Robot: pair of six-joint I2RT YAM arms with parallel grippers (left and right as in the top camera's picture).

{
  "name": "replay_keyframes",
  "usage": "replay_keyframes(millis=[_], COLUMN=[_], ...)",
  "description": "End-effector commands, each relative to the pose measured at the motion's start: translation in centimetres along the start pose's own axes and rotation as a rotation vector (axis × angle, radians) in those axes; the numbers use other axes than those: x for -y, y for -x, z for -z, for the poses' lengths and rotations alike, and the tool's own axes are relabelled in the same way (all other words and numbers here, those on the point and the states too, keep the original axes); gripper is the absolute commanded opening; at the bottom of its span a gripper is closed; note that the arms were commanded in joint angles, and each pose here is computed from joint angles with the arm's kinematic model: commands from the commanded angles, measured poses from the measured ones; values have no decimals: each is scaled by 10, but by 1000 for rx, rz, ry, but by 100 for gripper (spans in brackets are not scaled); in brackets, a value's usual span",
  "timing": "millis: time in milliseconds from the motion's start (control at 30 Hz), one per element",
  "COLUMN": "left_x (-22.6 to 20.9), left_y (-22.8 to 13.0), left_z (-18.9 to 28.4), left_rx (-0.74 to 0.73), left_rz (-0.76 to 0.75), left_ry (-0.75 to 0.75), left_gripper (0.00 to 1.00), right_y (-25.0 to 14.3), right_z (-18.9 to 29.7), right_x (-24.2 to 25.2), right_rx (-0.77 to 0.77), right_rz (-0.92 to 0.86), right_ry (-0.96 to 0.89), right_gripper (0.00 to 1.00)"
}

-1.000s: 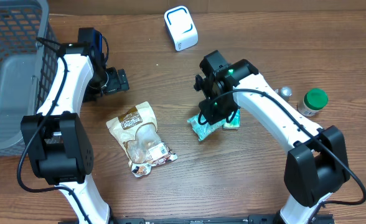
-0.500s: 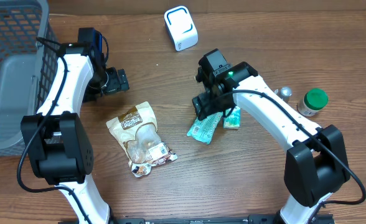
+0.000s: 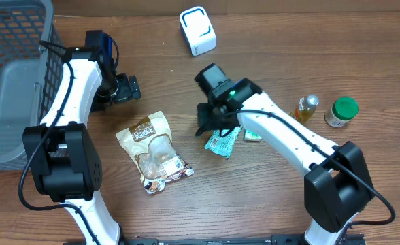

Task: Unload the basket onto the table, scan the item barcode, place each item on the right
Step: 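Lower the teal wipes pack to the table right of the bag and release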

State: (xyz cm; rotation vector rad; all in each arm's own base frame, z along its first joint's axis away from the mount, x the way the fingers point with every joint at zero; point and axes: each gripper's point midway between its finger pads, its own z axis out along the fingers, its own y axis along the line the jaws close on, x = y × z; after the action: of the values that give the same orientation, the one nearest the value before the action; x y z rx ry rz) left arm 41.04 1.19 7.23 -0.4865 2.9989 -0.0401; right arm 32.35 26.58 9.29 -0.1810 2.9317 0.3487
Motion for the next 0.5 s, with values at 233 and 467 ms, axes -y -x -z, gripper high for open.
replay_keyframes(millis=[233,467], left_x=[-1,-1], left_y=[7,7], left_z=[12,12], left_rx=[37,37], left_rz=[0,0], left_ry=[0,0], left_gripper=[99,100], right_y=[3,3], right_z=[1,-2], right_x=[-7,-7], right_rx=[22,26], right_rz=[-67,-68], right_ry=[18,19], right_gripper=[100,22])
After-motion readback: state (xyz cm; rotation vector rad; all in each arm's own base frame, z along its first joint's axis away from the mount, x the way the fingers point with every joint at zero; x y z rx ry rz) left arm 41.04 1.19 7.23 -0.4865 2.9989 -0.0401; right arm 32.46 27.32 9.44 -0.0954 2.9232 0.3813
